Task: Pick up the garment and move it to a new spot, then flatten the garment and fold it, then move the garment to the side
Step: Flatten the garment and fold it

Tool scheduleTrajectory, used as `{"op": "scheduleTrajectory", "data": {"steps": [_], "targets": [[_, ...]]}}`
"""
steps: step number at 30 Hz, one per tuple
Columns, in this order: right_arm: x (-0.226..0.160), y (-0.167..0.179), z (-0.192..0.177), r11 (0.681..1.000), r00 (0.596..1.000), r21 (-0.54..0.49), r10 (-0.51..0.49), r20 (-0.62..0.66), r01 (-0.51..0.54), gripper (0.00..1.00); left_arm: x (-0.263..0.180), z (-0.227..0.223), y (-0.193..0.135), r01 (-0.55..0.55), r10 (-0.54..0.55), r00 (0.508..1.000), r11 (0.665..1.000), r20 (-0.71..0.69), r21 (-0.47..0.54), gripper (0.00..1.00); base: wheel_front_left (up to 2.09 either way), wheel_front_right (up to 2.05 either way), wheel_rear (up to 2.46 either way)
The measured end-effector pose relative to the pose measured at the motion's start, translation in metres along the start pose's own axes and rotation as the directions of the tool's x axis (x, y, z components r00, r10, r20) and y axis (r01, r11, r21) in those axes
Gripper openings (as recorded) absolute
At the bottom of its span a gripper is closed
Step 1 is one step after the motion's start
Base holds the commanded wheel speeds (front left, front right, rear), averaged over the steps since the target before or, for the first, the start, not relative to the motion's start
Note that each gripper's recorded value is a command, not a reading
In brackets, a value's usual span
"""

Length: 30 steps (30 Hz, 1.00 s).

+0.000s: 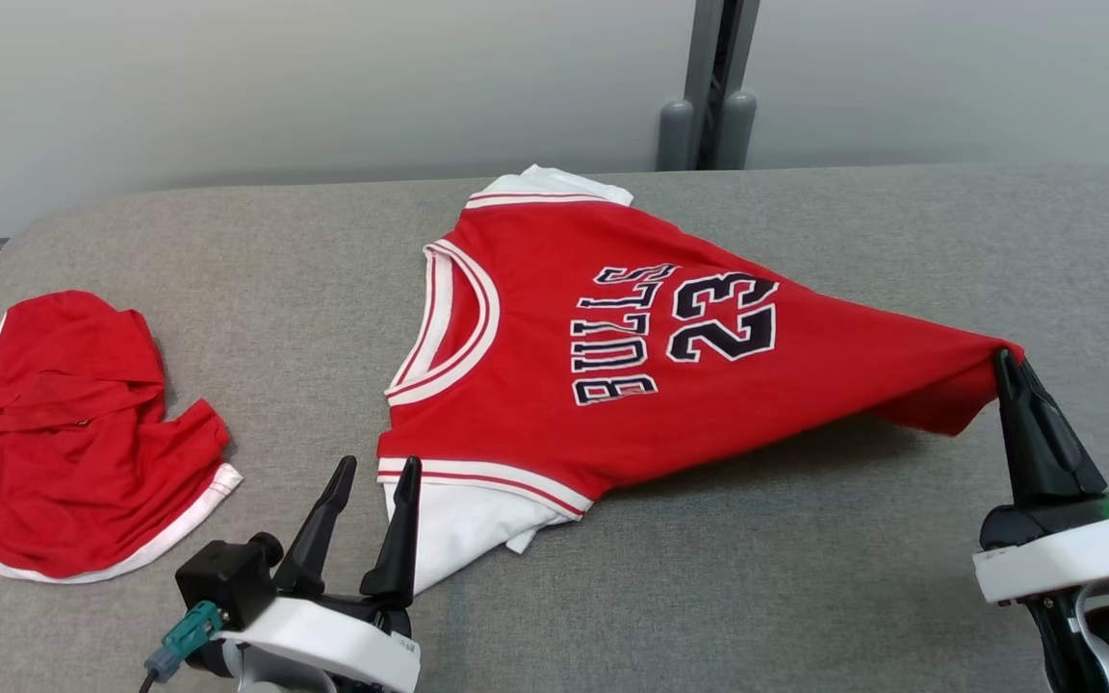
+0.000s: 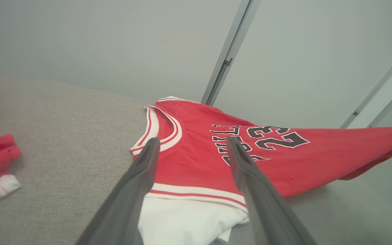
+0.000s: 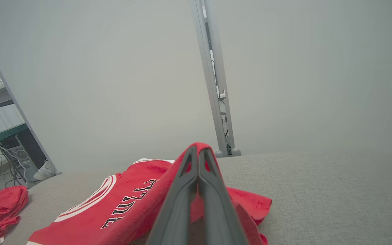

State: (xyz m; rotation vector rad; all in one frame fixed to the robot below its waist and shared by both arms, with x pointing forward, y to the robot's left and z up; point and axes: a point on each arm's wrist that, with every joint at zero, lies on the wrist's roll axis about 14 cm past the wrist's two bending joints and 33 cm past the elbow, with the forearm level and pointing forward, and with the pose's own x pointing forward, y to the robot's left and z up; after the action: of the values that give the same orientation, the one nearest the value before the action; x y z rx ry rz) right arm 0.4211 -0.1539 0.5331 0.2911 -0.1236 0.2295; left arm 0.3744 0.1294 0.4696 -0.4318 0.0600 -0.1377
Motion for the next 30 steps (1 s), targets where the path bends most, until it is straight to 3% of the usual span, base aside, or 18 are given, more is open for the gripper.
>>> {"op": "scheduleTrajectory", "data": {"steps": [8,13,22,28,29,30], "targets": [[-0.018,-0.003,0.037,0.998,1.0,-0.07,0.0,0.027,0.002,0.0,0.001,0.002,-0.016,0.045,-0.045,0.999,0.999,0.01,-0.006,1.0,0.0,0.0,0.0],[-0.004,-0.001,0.041,0.998,1.0,-0.065,0.013,0.012,-0.012,0.0,0.003,0.0,-0.02,0.057,-0.057,0.998,0.998,0.005,-0.007,1.0,0.0,0.0,0.0],[0.067,-0.037,-0.004,0.974,0.979,-0.225,-0.007,-0.203,-0.04,0.0,0.01,0.002,0.0,0.008,-0.008,1.0,1.0,0.003,0.002,1.0,0.0,0.0,0.0],[0.112,-0.05,-0.047,0.962,0.955,-0.268,-0.026,-0.297,-0.057,0.0,0.007,0.001,0.026,-0.07,0.07,0.998,0.998,-0.005,-0.002,1.0,0.0,0.0,0.0],[0.117,-0.054,-0.055,0.958,0.949,-0.28,-0.036,-0.312,-0.056,0.07,0.006,-0.001,0.03,-0.083,0.083,0.997,0.997,-0.011,-0.003,1.0,0.0,0.0,0.0],[0.121,-0.061,-0.062,0.958,0.944,-0.283,-0.059,-0.325,-0.038,0.46,0.005,-0.003,0.033,-0.093,0.093,0.996,0.996,-0.016,-0.002,1.0,0.0,0.0,0.0]]}}
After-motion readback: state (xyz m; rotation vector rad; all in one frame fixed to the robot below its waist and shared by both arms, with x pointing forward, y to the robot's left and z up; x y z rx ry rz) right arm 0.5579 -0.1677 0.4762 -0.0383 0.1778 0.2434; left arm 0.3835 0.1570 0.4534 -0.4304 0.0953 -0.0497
